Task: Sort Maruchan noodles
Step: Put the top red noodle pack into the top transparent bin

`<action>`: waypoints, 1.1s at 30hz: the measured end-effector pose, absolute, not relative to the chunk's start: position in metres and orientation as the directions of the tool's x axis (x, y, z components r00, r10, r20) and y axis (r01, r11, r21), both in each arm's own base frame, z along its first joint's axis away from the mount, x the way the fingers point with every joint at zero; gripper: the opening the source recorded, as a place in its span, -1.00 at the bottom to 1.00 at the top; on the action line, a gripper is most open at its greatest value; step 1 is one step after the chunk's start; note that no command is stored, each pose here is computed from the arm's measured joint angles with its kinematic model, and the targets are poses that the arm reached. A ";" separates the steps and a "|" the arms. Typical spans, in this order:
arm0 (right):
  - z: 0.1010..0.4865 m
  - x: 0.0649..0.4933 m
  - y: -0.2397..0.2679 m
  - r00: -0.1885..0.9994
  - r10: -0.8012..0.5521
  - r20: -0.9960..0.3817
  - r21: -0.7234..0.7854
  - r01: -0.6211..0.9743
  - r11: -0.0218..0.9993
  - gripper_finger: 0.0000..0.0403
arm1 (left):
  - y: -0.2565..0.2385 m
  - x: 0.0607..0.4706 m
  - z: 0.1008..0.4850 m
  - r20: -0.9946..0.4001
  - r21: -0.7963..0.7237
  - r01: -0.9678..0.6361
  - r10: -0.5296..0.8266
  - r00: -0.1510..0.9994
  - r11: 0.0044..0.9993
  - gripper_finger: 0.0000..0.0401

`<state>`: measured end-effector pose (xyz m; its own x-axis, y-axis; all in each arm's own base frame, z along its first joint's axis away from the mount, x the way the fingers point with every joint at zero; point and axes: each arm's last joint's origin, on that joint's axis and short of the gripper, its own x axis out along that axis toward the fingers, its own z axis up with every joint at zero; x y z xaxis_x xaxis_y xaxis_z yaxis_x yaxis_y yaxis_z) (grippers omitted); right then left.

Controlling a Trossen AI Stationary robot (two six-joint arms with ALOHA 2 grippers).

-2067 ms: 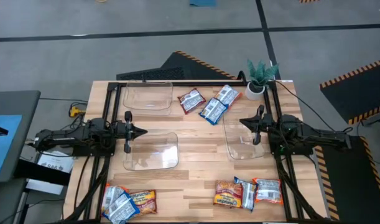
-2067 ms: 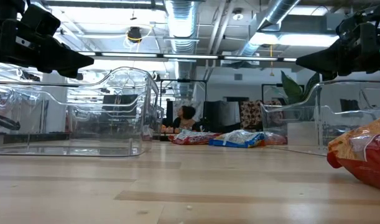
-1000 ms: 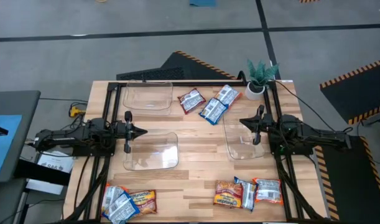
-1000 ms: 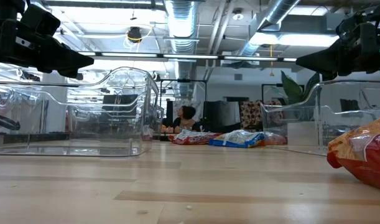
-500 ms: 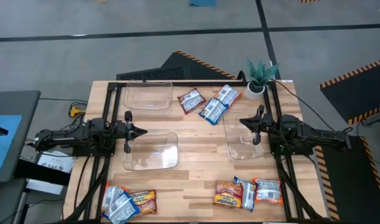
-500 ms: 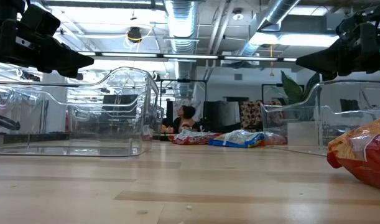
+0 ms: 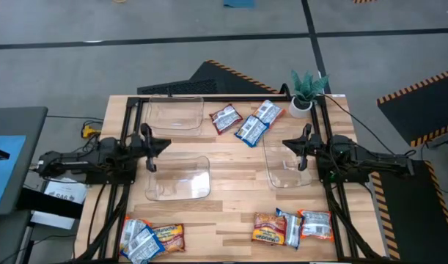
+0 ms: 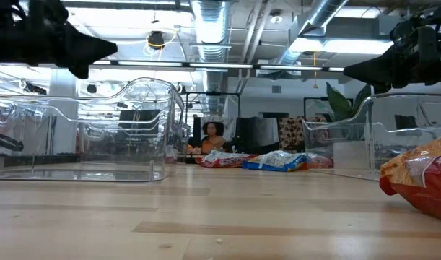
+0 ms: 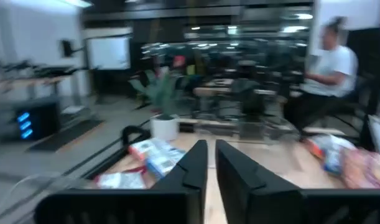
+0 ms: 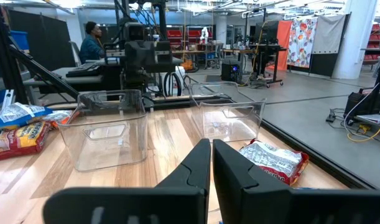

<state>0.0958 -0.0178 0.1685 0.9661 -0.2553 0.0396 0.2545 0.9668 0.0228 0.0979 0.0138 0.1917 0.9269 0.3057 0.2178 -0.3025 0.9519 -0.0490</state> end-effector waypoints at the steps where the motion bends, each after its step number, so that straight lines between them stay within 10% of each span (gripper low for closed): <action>1: 0.168 0.096 -0.018 0.966 -0.255 0.040 0.023 0.254 0.967 -0.79 | 0.015 0.099 0.193 0.198 -0.072 -0.334 0.341 0.919 0.940 -0.79; 13: 0.168 0.096 -0.018 0.966 -0.255 0.039 0.023 0.254 0.967 -0.79 | 0.058 0.167 0.239 -0.147 -0.057 -0.436 0.424 0.894 0.898 -0.15; 33: 0.168 0.096 -0.018 0.966 -0.255 0.040 0.023 0.255 0.967 -0.79 | 0.177 0.355 0.232 -0.627 -0.028 -0.346 0.254 0.737 0.938 -0.10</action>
